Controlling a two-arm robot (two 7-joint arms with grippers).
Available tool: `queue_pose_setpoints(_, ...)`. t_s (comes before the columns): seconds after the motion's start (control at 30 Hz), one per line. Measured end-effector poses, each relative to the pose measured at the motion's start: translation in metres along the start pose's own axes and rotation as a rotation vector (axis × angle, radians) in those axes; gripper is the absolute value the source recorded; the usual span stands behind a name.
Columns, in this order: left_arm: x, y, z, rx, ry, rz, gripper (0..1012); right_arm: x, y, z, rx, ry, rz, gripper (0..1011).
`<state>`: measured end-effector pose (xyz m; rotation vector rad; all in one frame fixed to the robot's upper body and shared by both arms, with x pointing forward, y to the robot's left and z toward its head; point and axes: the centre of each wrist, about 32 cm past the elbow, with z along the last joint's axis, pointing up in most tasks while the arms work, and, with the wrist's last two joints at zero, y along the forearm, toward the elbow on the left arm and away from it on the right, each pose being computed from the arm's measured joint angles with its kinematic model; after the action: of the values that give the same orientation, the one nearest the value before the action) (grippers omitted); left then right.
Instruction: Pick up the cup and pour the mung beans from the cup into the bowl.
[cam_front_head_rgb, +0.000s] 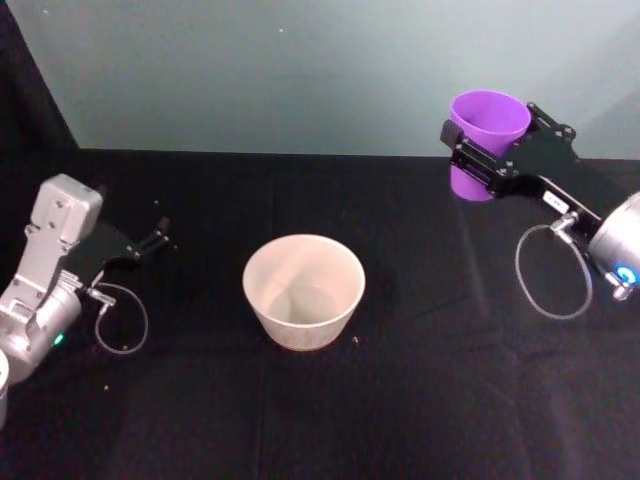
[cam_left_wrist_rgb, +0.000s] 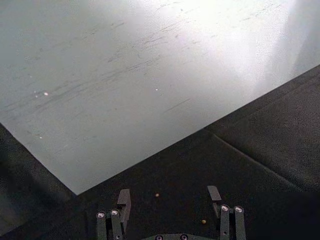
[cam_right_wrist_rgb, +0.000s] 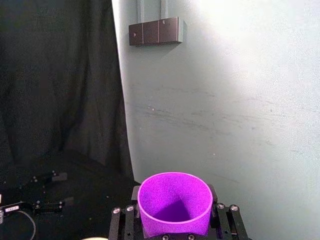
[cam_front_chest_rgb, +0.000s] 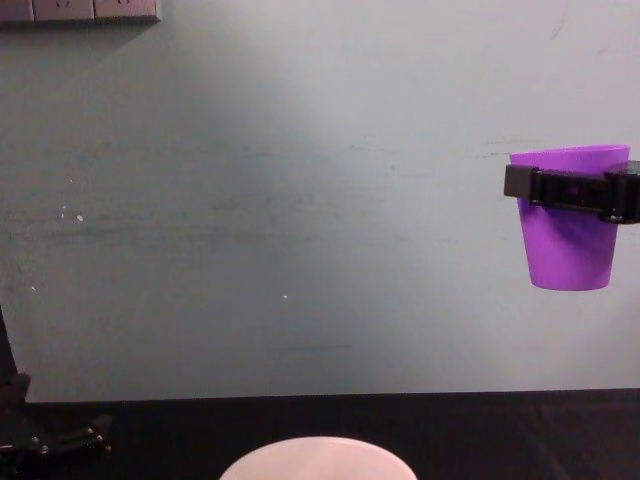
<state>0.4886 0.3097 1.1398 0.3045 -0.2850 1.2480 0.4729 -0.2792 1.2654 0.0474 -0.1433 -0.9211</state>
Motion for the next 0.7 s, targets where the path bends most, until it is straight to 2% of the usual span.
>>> queue_pose_setpoints(0.7,0.0,0.0,0.0,0.0,0.0,0.0,1000,0.0,0.0,0.0,0.0,0.0,0.0,746)
